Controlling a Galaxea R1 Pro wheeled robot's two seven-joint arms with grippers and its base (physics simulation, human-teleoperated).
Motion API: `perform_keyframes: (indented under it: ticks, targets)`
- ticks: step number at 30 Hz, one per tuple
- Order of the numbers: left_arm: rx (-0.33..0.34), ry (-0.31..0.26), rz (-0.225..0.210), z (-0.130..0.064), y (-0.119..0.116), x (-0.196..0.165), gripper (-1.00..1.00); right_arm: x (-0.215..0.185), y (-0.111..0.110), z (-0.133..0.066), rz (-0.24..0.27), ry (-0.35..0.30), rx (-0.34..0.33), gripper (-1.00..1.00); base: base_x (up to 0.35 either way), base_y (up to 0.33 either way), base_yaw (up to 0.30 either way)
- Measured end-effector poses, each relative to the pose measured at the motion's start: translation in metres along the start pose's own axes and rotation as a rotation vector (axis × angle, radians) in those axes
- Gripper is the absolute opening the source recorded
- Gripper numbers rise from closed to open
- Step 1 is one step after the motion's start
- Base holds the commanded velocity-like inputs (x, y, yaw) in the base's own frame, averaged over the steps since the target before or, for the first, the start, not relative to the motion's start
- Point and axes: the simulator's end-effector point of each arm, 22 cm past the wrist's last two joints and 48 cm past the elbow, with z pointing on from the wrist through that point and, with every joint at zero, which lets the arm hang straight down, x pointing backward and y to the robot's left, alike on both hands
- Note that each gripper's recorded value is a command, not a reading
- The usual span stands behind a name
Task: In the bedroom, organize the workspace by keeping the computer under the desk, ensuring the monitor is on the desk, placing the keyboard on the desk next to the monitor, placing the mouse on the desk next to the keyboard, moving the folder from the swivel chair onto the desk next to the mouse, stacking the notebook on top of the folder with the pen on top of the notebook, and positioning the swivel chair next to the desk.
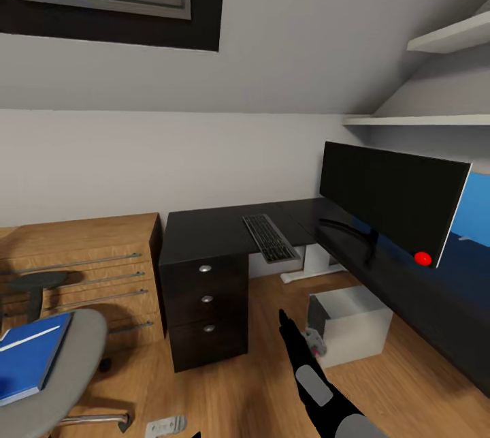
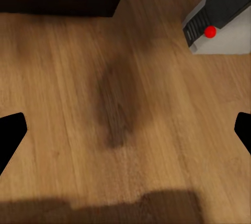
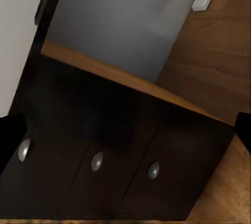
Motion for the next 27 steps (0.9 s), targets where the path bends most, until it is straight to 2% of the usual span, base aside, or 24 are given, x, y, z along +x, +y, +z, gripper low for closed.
perform_keyframes:
  ticks: [4, 5, 7, 8, 12, 15, 19, 22, 23, 24, 25, 26, 27]
  targets:
    - [-0.018, 0.016, 0.022, -0.003, 0.003, 0.002, 1.00, 0.005, -0.051, -0.013, -0.080, 0.040, 0.094, 1.00, 0.000, 0.000, 0.000]
    - [-0.040, 0.050, 0.026, -0.002, 0.011, 0.017, 1.00, 0.004, -0.082, -0.023, -0.131, 0.041, 0.150, 1.00, 0.000, 0.000, 0.000]
    - [-0.054, 0.073, 0.025, -0.004, 0.016, 0.025, 1.00, -0.001, -0.093, -0.029, -0.168, 0.024, 0.174, 1.00, 0.000, 0.000, 0.000]
    - [-0.067, 0.096, 0.022, -0.004, 0.022, 0.034, 1.00, -0.010, -0.105, -0.035, -0.200, -0.010, 0.199, 1.00, 0.000, 0.000, 0.000]
    - [-0.090, 0.131, 0.018, -0.006, 0.030, 0.043, 1.00, -0.029, -0.121, -0.050, -0.266, -0.086, 0.240, 1.00, 0.000, 0.000, 0.000]
    - [-0.099, 0.146, 0.013, -0.007, 0.031, 0.044, 1.00, -0.037, -0.127, -0.059, -0.305, -0.116, 0.260, 1.00, 0.000, 0.000, 0.000]
    - [-0.109, 0.170, 0.004, -0.010, 0.031, 0.049, 1.00, -0.039, -0.133, -0.070, -0.352, -0.116, 0.271, 1.00, 0.000, 0.000, 0.000]
    - [-0.118, 0.191, -0.002, -0.012, 0.032, 0.055, 1.00, -0.037, -0.141, -0.081, -0.408, -0.093, 0.270, 1.00, 0.000, 0.000, 0.000]
    - [-0.123, 0.201, -0.005, -0.013, 0.033, 0.058, 1.00, -0.035, -0.146, -0.086, -0.460, -0.069, 0.260, 1.00, 0.000, 0.000, 0.000]
    - [-0.130, 0.214, -0.007, -0.014, 0.036, 0.062, 1.00, -0.031, -0.151, -0.092, -0.549, -0.028, 0.238, 1.00, 0.000, 0.000, 0.000]
    - [-0.134, 0.221, -0.009, -0.015, 0.037, 0.064, 1.00, -0.032, -0.156, -0.095, -0.602, -0.008, 0.239, 1.00, 0.000, 0.000, 0.000]
    - [-0.136, 0.224, -0.009, -0.017, 0.037, 0.064, 1.00, -0.034, -0.159, -0.098, -0.625, -0.001, 0.248, 1.00, 0.000, 0.000, 0.000]
    - [-0.140, 0.230, -0.010, -0.018, 0.038, 0.065, 1.00, -0.042, -0.172, -0.103, -0.656, 0.009, 0.287, 1.00, 0.000, 0.000, 0.000]
